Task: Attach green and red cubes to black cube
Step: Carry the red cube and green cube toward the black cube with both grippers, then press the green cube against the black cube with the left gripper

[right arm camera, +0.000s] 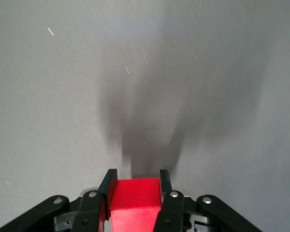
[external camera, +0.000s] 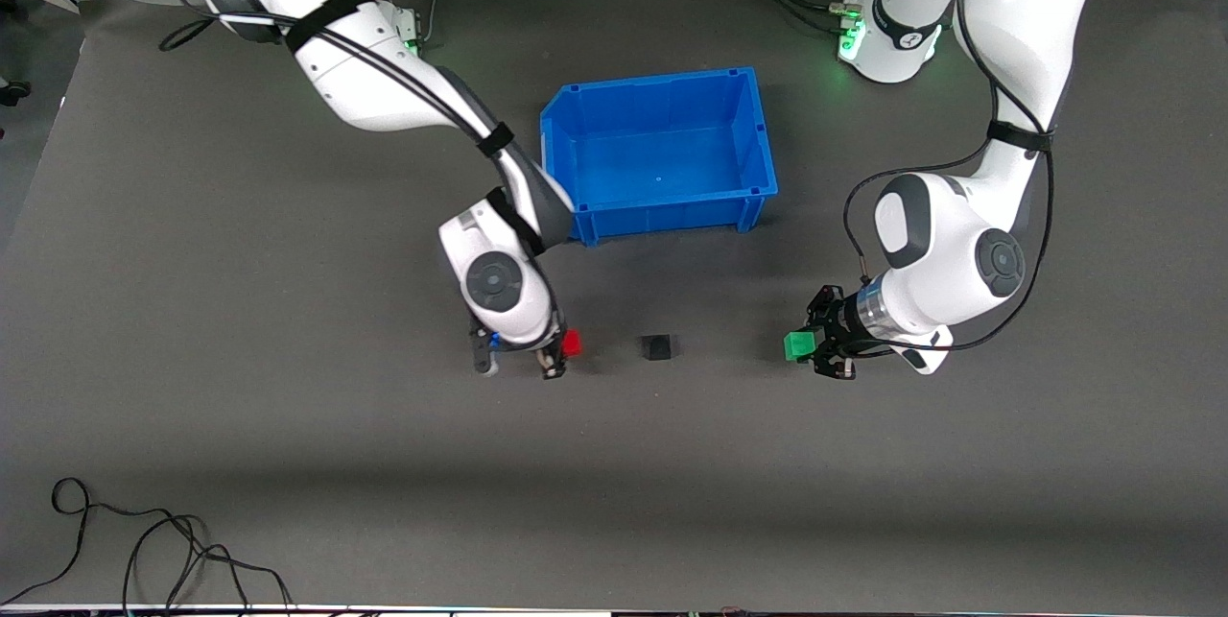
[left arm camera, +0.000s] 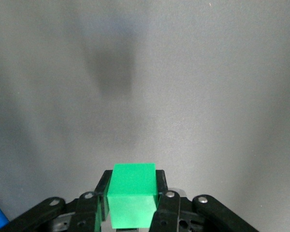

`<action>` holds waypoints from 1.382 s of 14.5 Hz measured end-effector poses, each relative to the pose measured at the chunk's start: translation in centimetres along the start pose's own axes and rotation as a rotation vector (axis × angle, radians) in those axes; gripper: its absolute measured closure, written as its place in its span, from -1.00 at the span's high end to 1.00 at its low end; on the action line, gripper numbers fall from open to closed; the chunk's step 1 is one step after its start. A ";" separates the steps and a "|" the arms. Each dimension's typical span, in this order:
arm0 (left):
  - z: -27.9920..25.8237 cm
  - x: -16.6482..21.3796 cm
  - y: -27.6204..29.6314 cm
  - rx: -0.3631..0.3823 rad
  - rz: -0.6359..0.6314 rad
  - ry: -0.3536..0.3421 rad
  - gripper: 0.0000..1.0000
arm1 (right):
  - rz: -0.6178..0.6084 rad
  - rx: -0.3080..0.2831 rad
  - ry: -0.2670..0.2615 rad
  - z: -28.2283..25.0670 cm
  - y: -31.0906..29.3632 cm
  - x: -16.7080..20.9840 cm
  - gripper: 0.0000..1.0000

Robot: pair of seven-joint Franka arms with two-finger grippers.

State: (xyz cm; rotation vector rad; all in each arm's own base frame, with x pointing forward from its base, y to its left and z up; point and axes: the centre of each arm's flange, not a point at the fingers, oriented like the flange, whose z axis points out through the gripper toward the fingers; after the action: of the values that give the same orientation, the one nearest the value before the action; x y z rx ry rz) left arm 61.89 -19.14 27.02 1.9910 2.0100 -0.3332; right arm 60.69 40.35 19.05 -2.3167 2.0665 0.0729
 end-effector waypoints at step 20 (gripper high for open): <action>3.7 -3.5 -1.0 -0.045 -0.012 0.018 -0.27 | 0.143 0.050 -0.033 2.7 0.0 -8.0 -0.21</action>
State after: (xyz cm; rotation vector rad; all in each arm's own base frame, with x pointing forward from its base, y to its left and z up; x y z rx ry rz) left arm 61.07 -23.72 24.81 1.9616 2.0230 -0.2711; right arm 59.78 48.40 16.79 -2.1231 2.1884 0.0622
